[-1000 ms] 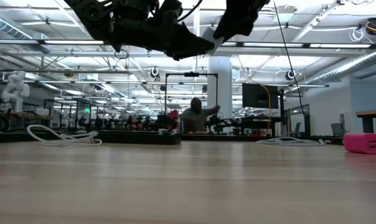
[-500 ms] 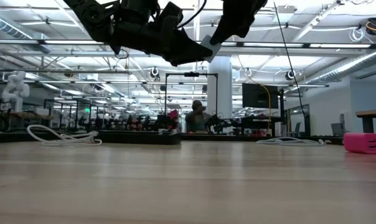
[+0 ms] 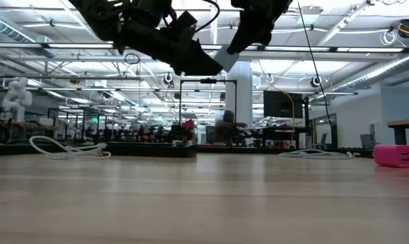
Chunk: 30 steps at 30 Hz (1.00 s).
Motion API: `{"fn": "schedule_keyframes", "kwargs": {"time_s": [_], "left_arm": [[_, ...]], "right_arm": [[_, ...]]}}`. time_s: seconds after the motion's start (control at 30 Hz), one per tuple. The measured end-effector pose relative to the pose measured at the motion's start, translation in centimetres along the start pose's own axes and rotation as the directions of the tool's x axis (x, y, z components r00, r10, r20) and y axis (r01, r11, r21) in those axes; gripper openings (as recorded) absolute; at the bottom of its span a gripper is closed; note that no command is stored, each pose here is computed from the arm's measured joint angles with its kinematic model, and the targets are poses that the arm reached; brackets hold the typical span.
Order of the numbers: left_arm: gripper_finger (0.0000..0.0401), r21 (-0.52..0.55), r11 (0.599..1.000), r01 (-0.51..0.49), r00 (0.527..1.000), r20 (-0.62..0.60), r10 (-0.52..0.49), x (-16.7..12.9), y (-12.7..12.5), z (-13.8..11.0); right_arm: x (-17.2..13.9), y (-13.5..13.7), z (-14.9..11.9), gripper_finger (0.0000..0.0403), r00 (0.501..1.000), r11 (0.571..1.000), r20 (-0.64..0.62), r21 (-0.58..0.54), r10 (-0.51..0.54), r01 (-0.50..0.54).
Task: Insert USB
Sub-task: Insert the light blue charger adapter into the top left black outlet extension
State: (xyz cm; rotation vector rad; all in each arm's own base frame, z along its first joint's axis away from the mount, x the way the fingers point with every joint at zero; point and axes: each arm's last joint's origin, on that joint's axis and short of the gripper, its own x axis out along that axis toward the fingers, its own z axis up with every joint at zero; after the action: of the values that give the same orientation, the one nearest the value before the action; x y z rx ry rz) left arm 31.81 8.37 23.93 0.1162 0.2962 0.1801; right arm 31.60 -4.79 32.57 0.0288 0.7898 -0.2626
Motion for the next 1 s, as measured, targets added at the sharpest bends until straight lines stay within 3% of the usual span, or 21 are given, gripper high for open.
{"fn": "schedule_keyframes", "kwargs": {"time_s": [0.2, 0.33, 0.53, 0.73, 1.0], "left_arm": [[0.0209, 0.055, 0.994, -0.091, 0.991, -0.09, 0.095, -3.3, 0.4, 1.3], [0.0185, 0.052, 0.987, -0.154, 0.96, -0.229, 0.162, -5.8, 0.5, 1.0], [0.0106, -0.023, 0.971, -0.24, 0.919, -0.329, 0.219, -8.8, 0.0, -2.6], [0.0016, -0.047, 0.901, -0.432, 0.821, -0.432, 0.372, -11.3, 0.6, -7.7], [0.0007, -0.041, 0.819, -0.573, 0.704, -0.537, 0.465, -12.2, 2.4, -11.7]], "right_arm": [[-0.3, -0.7, 0.7, 0.0078, 0.999, 0.999, 0.015, 0.019, 0.031, -0.031], [0.5, -0.9, 1.9, 0.0078, 0.999, 0.999, 0.007, 0.017, 0.042, -0.042], [4.2, -1.8, 4.0, 0.0078, 0.993, 0.997, -0.08, 0.017, 0.083, -0.082], [9.0, -2.8, 6.1, 0.0078, 0.977, 0.993, -0.176, 0.007, 0.12, -0.12], [16.2, -3.0, 6.1, 0.0078, 0.936, 0.984, -0.309, -0.015, 0.166, -0.179]]}}
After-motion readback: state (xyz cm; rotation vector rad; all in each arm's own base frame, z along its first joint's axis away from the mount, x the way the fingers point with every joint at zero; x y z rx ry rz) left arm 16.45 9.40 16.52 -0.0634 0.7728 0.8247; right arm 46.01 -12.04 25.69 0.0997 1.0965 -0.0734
